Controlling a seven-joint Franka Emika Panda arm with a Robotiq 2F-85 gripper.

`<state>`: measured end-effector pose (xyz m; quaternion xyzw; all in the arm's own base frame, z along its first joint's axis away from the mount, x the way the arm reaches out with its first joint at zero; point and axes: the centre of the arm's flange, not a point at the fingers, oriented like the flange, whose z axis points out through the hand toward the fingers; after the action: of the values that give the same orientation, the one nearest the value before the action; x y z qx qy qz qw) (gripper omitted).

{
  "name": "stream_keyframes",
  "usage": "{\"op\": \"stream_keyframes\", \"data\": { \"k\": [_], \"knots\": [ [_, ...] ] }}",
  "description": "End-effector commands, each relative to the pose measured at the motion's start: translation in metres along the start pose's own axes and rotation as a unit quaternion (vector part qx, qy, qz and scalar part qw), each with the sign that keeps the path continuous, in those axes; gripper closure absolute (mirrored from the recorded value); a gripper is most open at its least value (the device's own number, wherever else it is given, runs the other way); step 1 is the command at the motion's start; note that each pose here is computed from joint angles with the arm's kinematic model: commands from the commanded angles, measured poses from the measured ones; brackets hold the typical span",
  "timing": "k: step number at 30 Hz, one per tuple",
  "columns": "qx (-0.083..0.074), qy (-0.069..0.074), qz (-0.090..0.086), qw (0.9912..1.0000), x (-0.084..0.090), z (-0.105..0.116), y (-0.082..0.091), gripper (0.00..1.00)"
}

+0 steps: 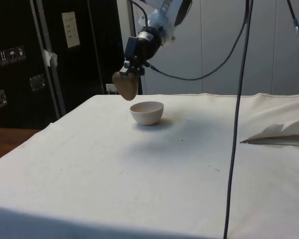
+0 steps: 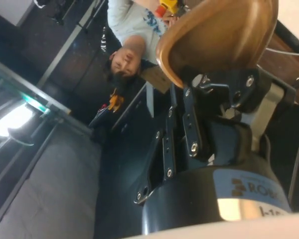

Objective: Pour the coffee beans from the cup into the bowl.

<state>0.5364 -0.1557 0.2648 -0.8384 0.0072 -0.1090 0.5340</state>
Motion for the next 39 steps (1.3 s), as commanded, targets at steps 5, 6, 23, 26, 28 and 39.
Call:
{"op": "stream_keyframes", "data": {
  "k": [5,6,23,26,28,39],
  "knots": [
    [-0.023,-0.009,0.006,0.99968,0.002,0.007,-0.006,1.00],
    [-0.025,-0.011,0.006,0.99960,0.002,0.009,-0.007,1.00],
    [-0.068,-0.042,0.012,0.99674,0.007,0.032,-0.015,1.00],
    [-0.076,-0.048,0.014,0.99589,0.008,0.036,-0.016,1.00],
    [-0.081,-0.051,0.015,0.99529,0.008,0.039,-0.016,1.00],
    [-0.112,-0.073,0.023,0.99077,0.010,0.053,-0.019,1.00]
  ]
}}
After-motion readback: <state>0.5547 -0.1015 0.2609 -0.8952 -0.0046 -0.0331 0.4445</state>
